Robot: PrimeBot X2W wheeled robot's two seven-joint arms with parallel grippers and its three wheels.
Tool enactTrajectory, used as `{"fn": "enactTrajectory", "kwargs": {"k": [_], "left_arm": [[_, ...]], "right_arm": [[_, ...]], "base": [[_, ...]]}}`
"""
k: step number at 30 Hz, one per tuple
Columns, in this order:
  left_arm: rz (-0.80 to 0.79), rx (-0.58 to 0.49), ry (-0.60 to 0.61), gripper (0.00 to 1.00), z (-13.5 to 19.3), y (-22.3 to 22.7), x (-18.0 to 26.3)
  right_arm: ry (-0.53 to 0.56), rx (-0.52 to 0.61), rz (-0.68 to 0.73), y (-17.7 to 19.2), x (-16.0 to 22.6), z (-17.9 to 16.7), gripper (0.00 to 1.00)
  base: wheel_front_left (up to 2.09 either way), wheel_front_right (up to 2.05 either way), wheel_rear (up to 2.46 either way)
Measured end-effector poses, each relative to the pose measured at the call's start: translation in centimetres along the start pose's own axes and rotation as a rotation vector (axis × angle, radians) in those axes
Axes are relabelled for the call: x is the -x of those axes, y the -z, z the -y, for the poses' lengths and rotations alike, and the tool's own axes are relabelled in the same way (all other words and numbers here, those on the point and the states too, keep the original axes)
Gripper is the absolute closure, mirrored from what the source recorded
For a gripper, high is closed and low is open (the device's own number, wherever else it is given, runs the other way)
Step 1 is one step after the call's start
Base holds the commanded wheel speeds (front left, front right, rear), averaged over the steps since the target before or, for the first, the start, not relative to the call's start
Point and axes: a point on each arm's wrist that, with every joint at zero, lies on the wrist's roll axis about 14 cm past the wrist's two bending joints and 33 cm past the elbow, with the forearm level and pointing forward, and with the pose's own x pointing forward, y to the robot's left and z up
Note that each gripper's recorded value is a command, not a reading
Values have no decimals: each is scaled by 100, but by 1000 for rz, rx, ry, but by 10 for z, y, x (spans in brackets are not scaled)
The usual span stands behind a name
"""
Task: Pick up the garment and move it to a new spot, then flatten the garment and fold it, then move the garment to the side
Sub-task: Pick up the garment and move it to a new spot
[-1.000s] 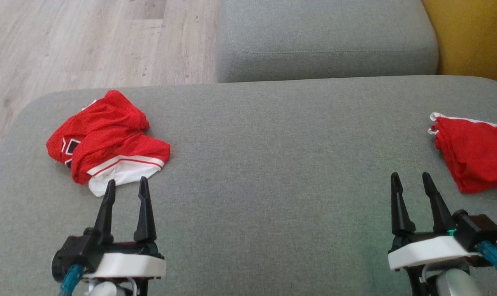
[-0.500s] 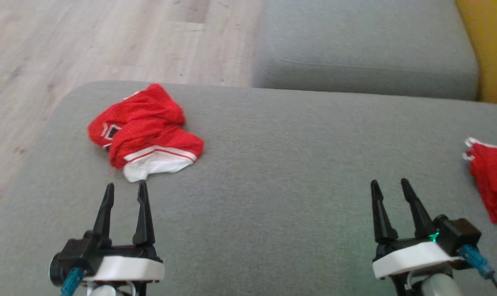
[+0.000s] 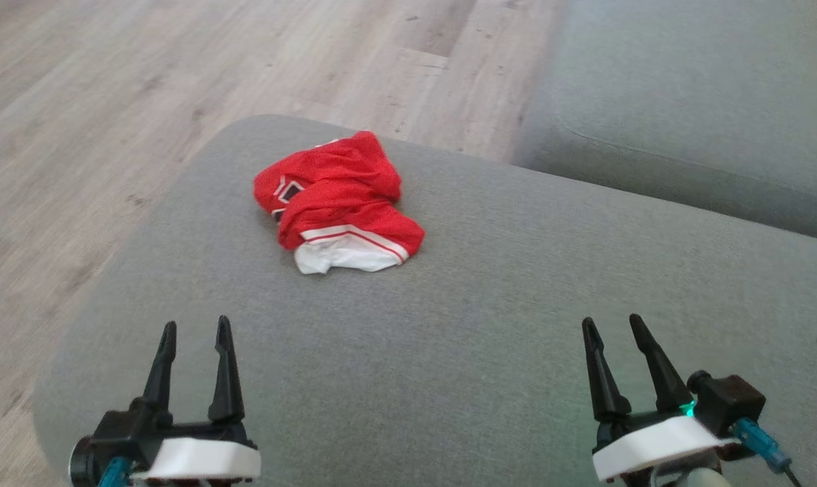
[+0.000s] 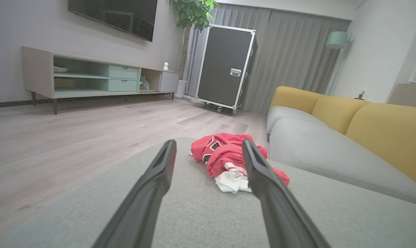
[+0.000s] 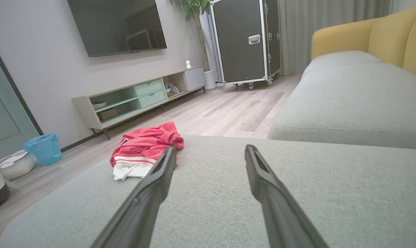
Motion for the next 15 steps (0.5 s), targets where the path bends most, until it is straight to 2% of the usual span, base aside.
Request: {"fn": "enactTrajectory", "kwargs": {"k": [7, 15], "left_arm": [[6, -9, -60, 0, -20, -2, 9], [-25, -59, -1, 0, -10, 4, -6]], "right_arm": [[-39, -5, -21, 6, -4, -12, 0], [3, -24, -27, 10, -1, 2, 0]], "base": [[0, 0, 0], [0, 0, 0]]}}
